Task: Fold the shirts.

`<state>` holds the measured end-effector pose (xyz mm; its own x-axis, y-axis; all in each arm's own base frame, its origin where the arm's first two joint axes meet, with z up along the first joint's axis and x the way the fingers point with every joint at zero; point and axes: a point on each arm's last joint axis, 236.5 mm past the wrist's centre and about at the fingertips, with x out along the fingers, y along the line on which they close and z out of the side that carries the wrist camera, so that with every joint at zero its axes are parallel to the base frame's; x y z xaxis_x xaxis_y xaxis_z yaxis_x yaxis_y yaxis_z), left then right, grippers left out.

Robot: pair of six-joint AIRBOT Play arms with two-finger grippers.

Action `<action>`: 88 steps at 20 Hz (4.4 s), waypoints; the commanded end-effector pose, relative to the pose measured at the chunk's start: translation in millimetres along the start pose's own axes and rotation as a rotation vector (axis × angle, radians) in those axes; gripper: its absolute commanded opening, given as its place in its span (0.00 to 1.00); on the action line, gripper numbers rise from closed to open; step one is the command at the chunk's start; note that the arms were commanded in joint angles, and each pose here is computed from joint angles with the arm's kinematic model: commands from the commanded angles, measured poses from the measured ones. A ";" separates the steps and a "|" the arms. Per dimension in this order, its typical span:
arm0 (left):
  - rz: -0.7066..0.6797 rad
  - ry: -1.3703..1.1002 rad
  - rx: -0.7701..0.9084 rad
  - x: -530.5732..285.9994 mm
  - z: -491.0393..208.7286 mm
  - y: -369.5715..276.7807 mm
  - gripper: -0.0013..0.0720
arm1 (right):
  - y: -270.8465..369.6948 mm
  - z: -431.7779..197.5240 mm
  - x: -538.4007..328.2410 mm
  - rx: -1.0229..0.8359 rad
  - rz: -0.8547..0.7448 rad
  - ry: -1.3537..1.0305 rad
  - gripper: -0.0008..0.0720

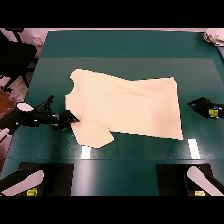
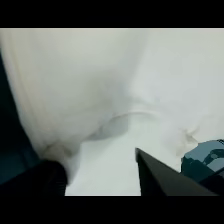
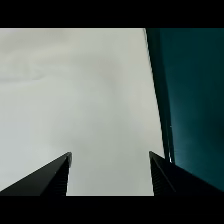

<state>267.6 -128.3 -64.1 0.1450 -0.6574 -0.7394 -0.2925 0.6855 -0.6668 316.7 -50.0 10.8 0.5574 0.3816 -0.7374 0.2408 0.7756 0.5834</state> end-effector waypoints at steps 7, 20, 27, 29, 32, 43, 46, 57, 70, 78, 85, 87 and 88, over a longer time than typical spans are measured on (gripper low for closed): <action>-0.071 0.090 0.089 -1.4 -22.5 -15.5 0.05 | -22.1 -24.7 -1.8 -0.052 -0.088 0.109 0.77; -0.105 0.076 0.180 -13.2 -12.6 -35.6 0.05 | -71.8 -137.7 -3.1 0.153 -0.169 0.692 0.77; -0.108 0.068 0.190 -15.4 -9.2 -38.8 0.05 | -77.9 -121.1 -12.1 0.098 -0.245 0.589 0.77; -0.107 0.068 0.190 -15.4 -9.2 -38.7 0.05 | -78.2 -127.1 -4.3 0.130 -0.217 0.625 0.77; -0.108 0.072 0.190 -15.5 -10.2 -38.9 0.05 | -70.2 -127.8 13.8 0.182 -0.136 0.636 0.77; -0.113 0.071 0.188 -15.6 -10.2 -39.9 0.05 | -47.8 -126.3 21.1 0.221 -0.026 0.637 0.45; -0.115 0.071 0.187 -15.7 -10.1 -40.5 0.05 | -46.1 -128.1 19.7 0.232 -0.023 0.648 0.44; -0.180 -0.127 0.464 -68.5 8.3 -103.4 0.04 | 70.8 -44.6 -8.8 0.115 0.373 0.313 0.04; -0.275 -1.073 1.116 -369.6 -71.9 -334.7 0.05 | 296.4 44.0 -266.3 -0.606 0.381 -0.672 0.04; -0.163 -1.506 1.346 -496.2 -167.6 -385.2 0.05 | 368.3 28.0 -388.0 -0.922 0.189 -1.088 0.04; -0.050 -1.491 1.355 -494.1 -159.5 -374.8 0.05 | 362.2 32.2 -392.1 -0.927 0.125 -1.105 0.04; -0.024 -1.356 1.322 -461.9 -128.6 -360.8 0.05 | 335.4 46.9 -359.0 -0.855 0.133 -1.013 0.04; -0.009 -1.280 1.296 -442.0 -110.9 -350.0 0.05 | 318.3 53.7 -337.8 -0.811 0.138 -0.956 0.04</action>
<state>174.0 -112.6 547.7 0.8610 -0.4615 0.2135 0.4297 0.8849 0.1799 226.5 55.9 500.7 0.9631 0.2323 0.1356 -0.2248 0.9720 -0.0680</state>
